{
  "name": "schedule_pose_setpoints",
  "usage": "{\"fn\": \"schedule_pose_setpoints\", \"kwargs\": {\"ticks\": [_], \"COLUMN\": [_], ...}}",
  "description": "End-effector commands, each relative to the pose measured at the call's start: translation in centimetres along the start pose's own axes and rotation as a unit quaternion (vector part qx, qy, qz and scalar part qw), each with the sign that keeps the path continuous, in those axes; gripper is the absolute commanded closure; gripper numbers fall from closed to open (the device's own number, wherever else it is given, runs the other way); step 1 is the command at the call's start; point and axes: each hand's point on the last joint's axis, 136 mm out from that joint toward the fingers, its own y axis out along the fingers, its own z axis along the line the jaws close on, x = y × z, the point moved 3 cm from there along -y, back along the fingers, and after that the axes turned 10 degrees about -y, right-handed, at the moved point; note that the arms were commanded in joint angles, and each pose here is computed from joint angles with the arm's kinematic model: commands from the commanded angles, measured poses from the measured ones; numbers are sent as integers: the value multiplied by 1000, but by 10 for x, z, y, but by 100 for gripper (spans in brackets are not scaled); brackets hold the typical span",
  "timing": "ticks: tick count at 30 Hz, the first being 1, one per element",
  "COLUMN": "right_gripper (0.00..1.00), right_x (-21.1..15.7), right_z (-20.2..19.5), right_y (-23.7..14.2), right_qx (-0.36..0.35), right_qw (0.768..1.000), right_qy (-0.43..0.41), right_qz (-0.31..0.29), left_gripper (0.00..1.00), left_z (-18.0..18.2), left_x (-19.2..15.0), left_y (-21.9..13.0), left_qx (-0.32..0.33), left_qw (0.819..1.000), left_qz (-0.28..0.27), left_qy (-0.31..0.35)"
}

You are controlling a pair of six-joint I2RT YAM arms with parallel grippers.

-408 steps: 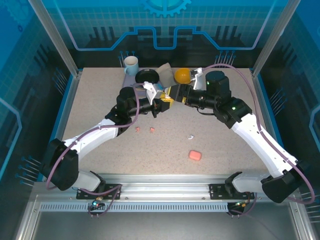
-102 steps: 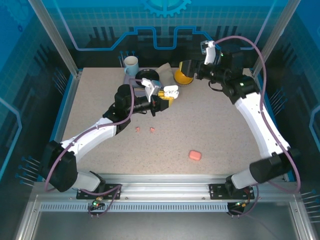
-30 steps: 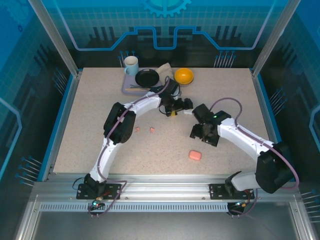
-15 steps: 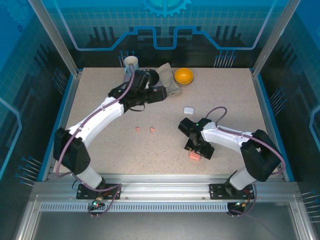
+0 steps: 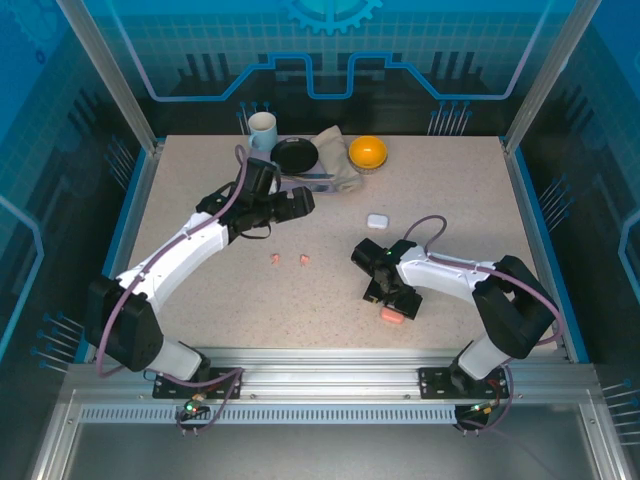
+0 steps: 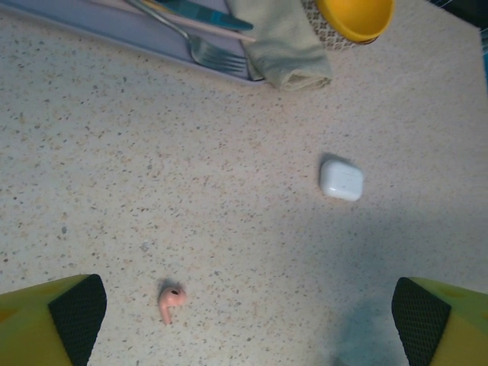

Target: Insert the wireless bluetooth earbuds into the charging case

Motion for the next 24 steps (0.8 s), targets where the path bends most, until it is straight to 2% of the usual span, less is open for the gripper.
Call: {"fn": "schedule_pose_setpoints", "kwargs": {"ticks": [1,12,20,24], "right_gripper": [18,22,47,53], "right_x": [-10,-19,-11,2], "right_z": [-4,-11,14,43], "right_y": [5,20,18,1], "right_qx": [-15,-12,38,85], "right_qw": [1000,1000,999,996], "right_qy": [-6,-12,-17,-4], "right_qz": [12,21,15,2], "left_gripper": [1,1,1,1], "left_z": [-6,-6,16,35], "left_x": [3,1,-18,-27], "left_y": [-11,-23,-20,-21], "left_qx": [-33,-43,-51,-55], "left_qw": [999,999,997,995], "left_qz": [-6,-6,16,14], "left_qy": [-11,-21,-62,-86]}}
